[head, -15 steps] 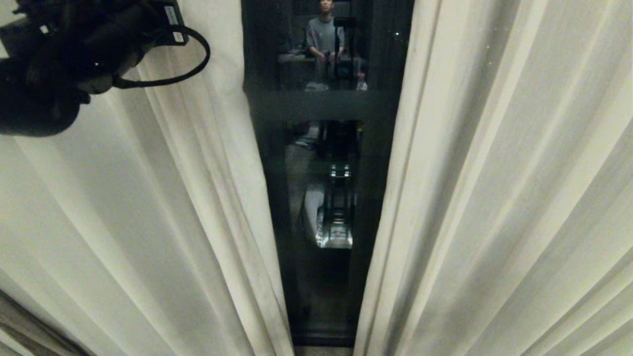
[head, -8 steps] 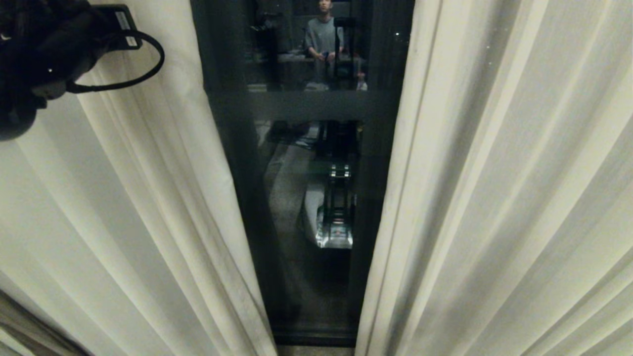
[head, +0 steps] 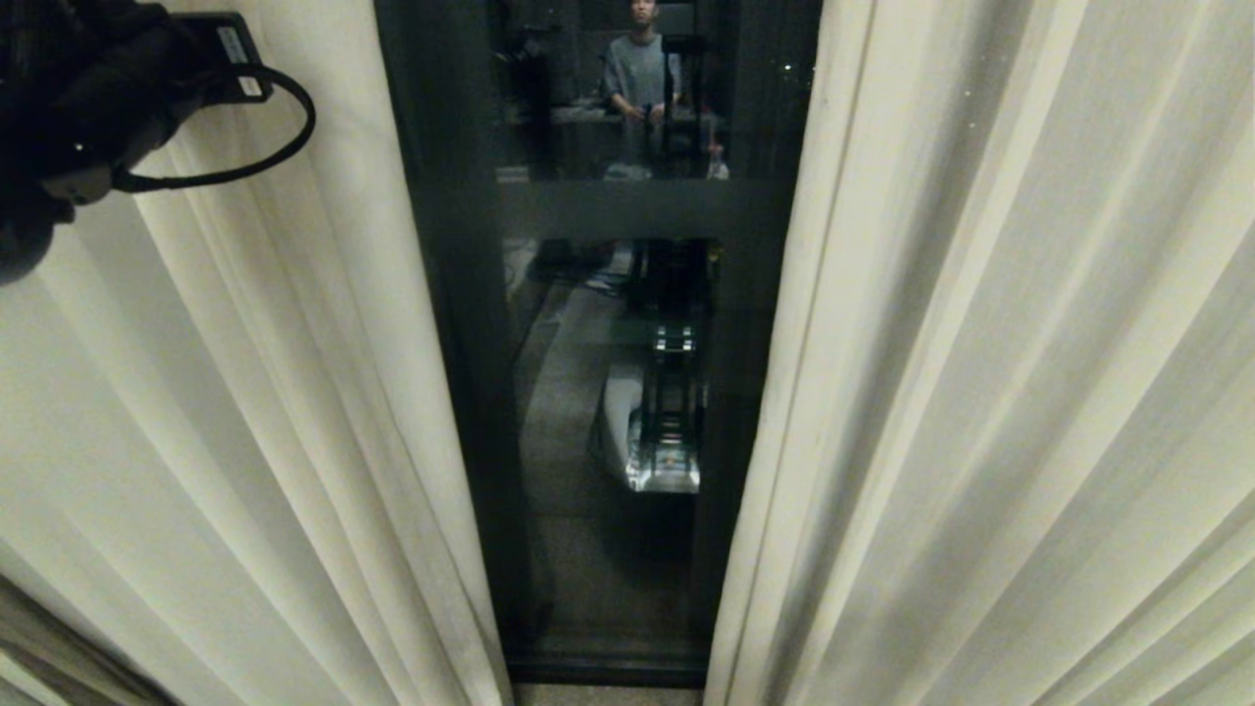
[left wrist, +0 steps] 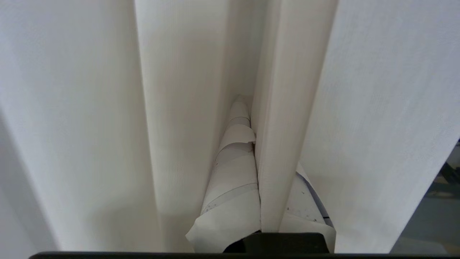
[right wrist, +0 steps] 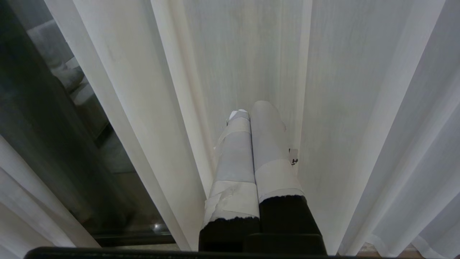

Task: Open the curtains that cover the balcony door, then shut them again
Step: Pull the inner curtains open on both sides

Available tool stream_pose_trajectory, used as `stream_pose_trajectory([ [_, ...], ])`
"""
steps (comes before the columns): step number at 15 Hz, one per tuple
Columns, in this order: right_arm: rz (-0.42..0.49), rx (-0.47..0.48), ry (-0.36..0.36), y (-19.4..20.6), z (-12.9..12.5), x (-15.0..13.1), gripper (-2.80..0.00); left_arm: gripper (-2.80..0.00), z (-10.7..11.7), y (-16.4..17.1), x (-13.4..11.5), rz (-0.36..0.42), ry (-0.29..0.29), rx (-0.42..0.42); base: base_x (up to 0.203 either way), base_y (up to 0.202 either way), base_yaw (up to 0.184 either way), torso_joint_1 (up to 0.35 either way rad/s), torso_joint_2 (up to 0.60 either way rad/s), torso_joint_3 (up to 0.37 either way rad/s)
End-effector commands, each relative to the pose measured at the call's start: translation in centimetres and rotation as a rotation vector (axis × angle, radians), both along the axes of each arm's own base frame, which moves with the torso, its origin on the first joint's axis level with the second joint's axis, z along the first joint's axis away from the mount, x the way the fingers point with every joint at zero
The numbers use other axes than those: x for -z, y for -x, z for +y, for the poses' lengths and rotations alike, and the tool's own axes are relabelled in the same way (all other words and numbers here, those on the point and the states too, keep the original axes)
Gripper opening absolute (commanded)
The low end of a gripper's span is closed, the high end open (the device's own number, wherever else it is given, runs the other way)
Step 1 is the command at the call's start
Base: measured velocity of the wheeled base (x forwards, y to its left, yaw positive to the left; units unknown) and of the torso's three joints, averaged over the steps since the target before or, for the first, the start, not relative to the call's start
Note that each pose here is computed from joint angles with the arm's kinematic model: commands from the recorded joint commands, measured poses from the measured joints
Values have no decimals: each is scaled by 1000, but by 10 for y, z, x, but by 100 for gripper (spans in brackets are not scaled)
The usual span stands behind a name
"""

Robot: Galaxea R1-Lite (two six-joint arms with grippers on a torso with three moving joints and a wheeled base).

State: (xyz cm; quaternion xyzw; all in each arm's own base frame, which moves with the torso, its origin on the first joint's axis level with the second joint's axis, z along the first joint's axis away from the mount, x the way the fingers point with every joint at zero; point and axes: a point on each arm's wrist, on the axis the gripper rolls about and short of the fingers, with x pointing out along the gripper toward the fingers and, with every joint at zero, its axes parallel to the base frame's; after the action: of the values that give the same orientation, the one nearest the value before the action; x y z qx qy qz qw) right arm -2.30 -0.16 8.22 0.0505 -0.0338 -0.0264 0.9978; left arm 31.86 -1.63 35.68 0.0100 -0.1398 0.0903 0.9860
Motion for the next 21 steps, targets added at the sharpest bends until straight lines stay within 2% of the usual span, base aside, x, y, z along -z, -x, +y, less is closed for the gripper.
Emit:
stream_pose_trajectory([
  [1, -1, 1, -1, 0, 0, 0, -280, -280, -1, 4, 1, 4, -2, 8, 0, 0, 0, 0, 0, 0],
  [11, -1, -1, -1, 0, 0, 0, -280, -280, -2, 7, 1, 6, -10, 27, 0, 7, -1, 0, 0, 0],
  [21, -1, 0, -1, 0, 0, 0, -280, -280, -2, 12, 1, 7, -9, 29, 0, 184, 0, 2, 1, 3],
])
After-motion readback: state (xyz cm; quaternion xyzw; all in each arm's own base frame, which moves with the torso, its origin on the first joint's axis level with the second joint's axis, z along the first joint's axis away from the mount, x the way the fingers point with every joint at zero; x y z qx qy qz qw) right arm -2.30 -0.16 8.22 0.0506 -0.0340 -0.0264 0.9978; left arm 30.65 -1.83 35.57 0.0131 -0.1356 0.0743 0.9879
